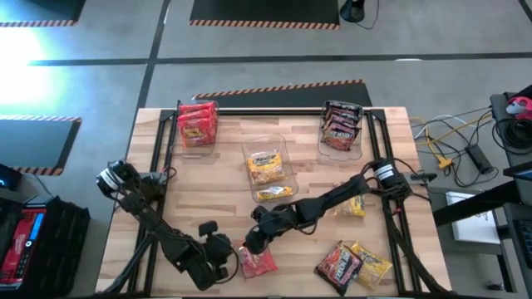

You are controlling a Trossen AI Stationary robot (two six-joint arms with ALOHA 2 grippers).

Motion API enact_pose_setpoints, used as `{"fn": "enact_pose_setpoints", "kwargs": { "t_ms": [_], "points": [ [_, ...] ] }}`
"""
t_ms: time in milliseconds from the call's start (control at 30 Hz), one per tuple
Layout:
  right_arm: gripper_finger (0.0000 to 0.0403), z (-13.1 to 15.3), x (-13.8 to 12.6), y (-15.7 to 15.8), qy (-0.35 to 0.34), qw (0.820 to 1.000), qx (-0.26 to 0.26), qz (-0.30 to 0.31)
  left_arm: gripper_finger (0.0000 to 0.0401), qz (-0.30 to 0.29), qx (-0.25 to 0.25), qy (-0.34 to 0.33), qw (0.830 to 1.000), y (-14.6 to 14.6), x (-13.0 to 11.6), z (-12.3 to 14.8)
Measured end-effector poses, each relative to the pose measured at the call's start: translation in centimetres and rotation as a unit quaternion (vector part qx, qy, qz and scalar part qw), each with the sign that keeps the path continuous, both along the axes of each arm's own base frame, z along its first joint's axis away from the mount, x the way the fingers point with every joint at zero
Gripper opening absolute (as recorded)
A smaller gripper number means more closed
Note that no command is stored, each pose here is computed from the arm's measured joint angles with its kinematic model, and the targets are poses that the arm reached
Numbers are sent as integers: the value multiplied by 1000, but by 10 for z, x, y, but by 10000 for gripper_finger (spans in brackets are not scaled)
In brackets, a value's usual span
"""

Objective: Sort Maruchan noodles
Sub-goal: Put the orange noodle pack into the top left transparent bin

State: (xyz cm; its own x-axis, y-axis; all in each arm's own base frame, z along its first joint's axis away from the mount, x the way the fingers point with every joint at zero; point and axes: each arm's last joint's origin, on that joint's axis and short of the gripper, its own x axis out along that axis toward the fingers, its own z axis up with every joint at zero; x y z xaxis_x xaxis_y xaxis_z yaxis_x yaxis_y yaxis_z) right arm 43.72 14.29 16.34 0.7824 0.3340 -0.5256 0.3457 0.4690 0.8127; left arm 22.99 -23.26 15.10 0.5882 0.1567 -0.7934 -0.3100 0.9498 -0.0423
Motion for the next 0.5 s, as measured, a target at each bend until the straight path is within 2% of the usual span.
{"fn": "enact_pose_setpoints", "kwargs": {
  "t_ms": [200, 500],
  "points": [
    [215, 0, -3, 10, 8, 999, 28, 29, 112, -33, 22, -11, 999, -4, 4, 8],
    [215, 0, -18, 46, 22, 997, 48, 64, 111, -30, 14, -30, 999, -8, 9, 15]
  ]
}}
